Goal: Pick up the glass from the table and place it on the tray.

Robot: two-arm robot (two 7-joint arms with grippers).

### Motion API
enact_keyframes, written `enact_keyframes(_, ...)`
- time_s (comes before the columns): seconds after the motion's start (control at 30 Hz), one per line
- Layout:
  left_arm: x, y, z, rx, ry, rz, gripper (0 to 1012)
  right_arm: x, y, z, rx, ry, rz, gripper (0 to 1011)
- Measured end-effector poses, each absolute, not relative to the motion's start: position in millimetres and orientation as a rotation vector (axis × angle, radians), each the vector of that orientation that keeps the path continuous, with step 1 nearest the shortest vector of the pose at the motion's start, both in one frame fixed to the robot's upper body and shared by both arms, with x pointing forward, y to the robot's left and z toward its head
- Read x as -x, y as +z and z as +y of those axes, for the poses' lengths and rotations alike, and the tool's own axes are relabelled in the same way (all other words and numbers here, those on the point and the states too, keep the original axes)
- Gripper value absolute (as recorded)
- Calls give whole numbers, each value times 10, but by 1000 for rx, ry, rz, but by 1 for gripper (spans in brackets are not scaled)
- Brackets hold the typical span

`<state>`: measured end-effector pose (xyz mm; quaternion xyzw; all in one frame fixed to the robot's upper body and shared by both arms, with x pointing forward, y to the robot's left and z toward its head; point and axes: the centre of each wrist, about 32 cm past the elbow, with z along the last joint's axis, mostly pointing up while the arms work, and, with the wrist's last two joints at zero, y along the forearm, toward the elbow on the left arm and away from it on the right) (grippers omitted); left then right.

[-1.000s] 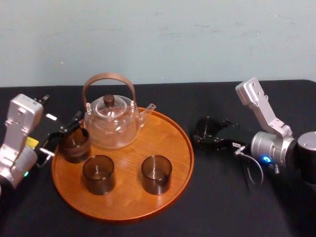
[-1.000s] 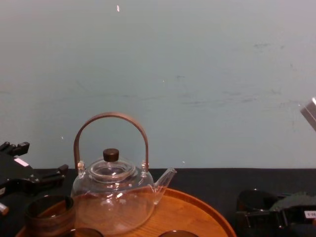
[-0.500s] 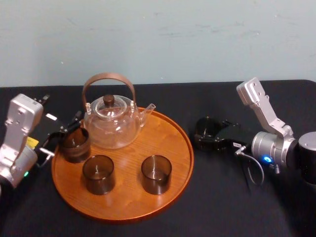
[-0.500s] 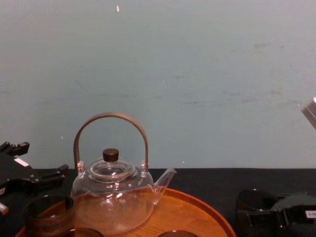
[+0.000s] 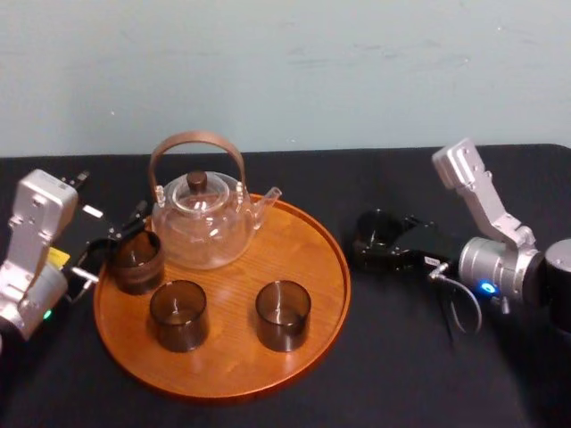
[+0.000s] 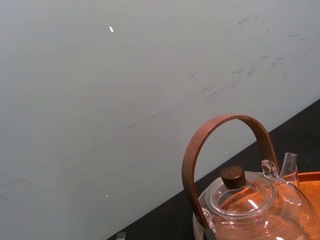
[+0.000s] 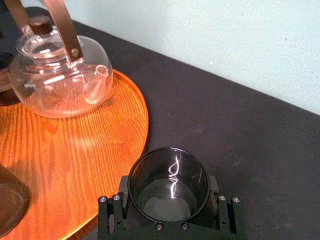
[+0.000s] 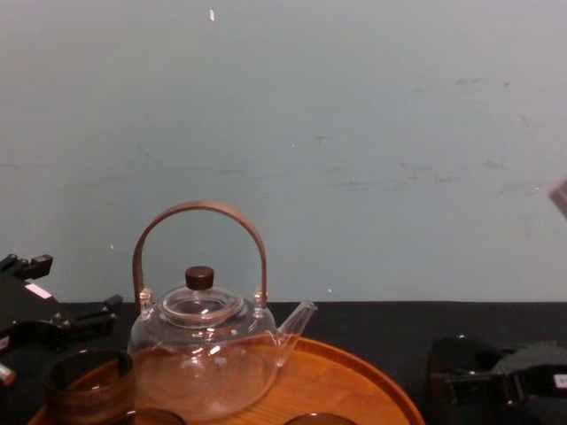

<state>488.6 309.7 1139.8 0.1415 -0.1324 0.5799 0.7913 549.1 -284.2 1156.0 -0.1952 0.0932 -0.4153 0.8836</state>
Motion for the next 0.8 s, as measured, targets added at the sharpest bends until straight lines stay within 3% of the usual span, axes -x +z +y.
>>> enact_keyframes(0.2, -4886, 11398, 3097, -304, 1248, -285, 1001, -5429, 11689, -2915, 385, -865, 168, 905)
enact_keyframes(0.43, -4886, 11398, 3097, -304, 1248, -285, 1001, -5362, 11982, -3001, 360, -862, 97, 904)
enact_keyframes(0.8, -4886, 11398, 3097, -304, 1248, -285, 1001, -5376, 12227, -2938, 338, -803, 18, 905)
